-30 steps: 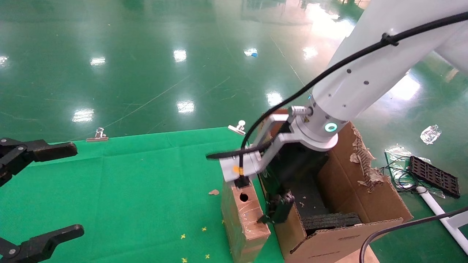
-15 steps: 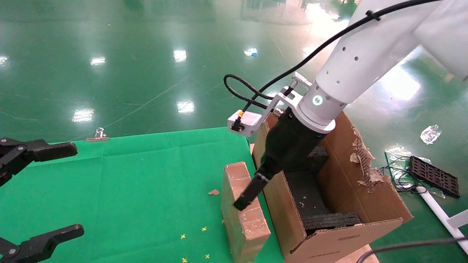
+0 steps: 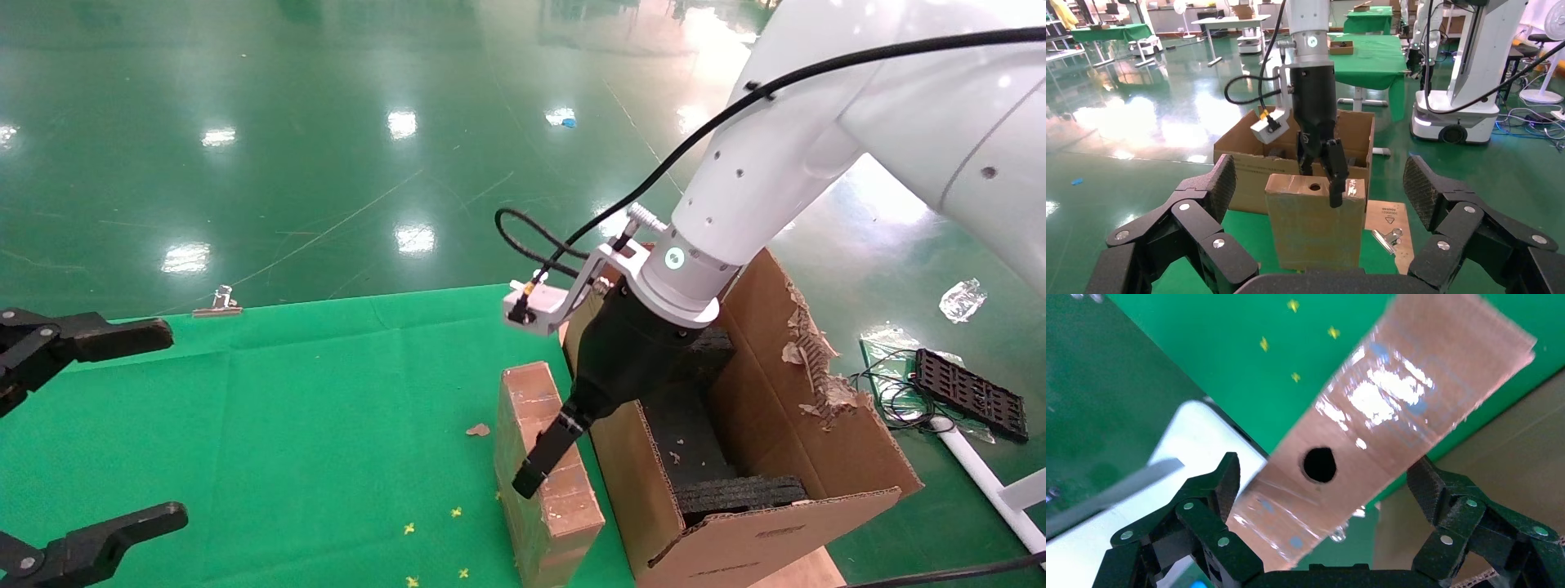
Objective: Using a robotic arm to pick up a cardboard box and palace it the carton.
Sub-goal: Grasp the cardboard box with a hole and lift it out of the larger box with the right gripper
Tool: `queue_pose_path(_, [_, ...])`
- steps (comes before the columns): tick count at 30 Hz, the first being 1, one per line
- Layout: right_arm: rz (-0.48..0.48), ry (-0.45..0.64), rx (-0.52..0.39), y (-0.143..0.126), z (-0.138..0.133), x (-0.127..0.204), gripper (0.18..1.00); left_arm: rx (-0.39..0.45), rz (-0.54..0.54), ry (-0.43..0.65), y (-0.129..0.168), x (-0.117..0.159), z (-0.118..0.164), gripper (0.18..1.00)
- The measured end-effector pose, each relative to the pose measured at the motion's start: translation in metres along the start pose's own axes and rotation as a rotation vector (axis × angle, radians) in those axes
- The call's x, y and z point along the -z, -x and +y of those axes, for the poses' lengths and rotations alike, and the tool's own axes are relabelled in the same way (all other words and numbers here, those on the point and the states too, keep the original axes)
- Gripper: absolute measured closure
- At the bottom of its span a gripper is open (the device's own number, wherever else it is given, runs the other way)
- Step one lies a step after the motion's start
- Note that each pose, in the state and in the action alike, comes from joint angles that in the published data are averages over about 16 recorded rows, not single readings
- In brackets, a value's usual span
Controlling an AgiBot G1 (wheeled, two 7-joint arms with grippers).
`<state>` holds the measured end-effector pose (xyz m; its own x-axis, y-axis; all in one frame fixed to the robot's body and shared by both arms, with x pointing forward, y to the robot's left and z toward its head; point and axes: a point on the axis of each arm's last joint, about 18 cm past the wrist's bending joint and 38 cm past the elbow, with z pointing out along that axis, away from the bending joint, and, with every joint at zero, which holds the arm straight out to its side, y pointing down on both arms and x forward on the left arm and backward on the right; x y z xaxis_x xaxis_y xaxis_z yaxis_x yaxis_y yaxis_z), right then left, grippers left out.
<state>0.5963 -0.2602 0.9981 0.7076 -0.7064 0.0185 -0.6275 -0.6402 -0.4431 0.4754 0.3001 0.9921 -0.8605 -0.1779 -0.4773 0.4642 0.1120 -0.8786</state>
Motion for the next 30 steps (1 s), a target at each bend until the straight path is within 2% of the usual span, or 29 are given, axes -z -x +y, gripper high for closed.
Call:
queue_pose_path(11, [0.027,0.043,0.011,-0.003,0.003,-0.008,0.188,0.000,0.000,0.000,0.000,0.000,0.000,0.186])
queue_pose_path(17, [0.040,0.059,0.016,-0.004,0.007,-0.008,0.223,0.000,0.000,0.000,0.000,0.000,0.000,0.204])
queue_pose_path(26, [0.053,0.063,0.020,-0.008,0.014,-0.008,0.345,0.000,0.000,0.000,0.000,0.000,0.000,0.282])
queue_pose_path(30, [0.057,0.052,0.028,-0.009,0.016,-0.007,0.417,0.000,0.000,0.000,0.000,0.000,0.000,0.351])
